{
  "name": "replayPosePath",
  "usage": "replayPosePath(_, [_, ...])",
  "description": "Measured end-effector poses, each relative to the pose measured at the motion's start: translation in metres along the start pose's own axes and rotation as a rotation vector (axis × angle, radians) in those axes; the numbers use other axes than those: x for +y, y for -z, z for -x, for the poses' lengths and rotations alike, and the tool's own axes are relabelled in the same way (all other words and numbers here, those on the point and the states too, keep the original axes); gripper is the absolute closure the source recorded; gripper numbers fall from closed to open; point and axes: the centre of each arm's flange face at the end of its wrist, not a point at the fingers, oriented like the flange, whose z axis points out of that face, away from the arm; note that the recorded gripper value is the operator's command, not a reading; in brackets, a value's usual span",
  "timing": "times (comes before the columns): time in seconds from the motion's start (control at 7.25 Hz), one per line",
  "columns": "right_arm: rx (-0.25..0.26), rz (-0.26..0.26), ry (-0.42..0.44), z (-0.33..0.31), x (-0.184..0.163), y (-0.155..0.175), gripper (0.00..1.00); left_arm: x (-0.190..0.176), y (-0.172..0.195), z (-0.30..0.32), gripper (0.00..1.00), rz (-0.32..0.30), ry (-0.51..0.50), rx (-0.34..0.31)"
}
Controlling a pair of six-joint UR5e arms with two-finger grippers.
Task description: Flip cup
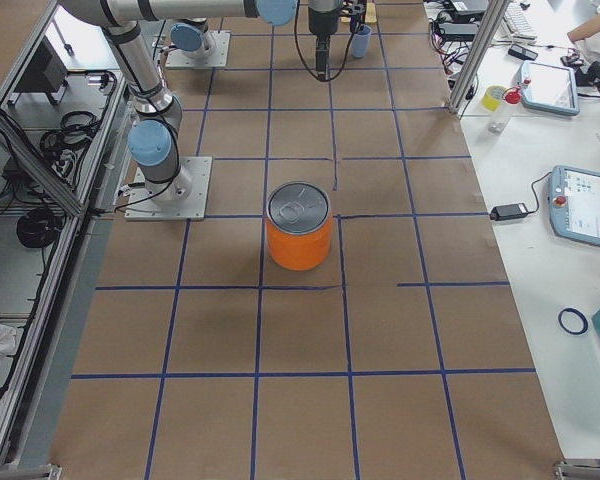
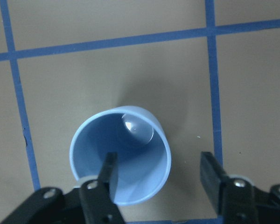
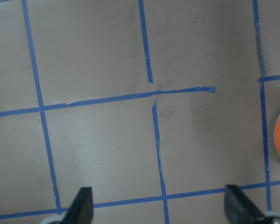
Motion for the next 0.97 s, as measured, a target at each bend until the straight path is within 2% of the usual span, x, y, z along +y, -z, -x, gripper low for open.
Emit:
replayPosePath(0.28, [0.004, -0.002, 0.002, -0.001, 0.0, 0.0, 0.0, 0.033, 0.085, 0.0, 0.0, 0.042, 0.088, 0.006])
replayPosePath(0.55, [0.005, -0.011, 0.005, -0.001, -0.001, 0.001, 0.01, 0.079, 0.151, -0.013, 0.0, 0.04, 0.14, 0.058])
replayPosePath(0.69, [0.003, -0.014, 0.006, -0.001, -0.002, 0.001, 0.0, 0.094, 0.163, -0.016, 0.0, 0.039, 0.142, 0.07])
replayPosePath(0.97, [-0.001, -0.018, 0.014, -0.002, -0.004, 0.0, 0.0, 0.116, 0.175, -0.012, 0.0, 0.037, 0.129, -0.012])
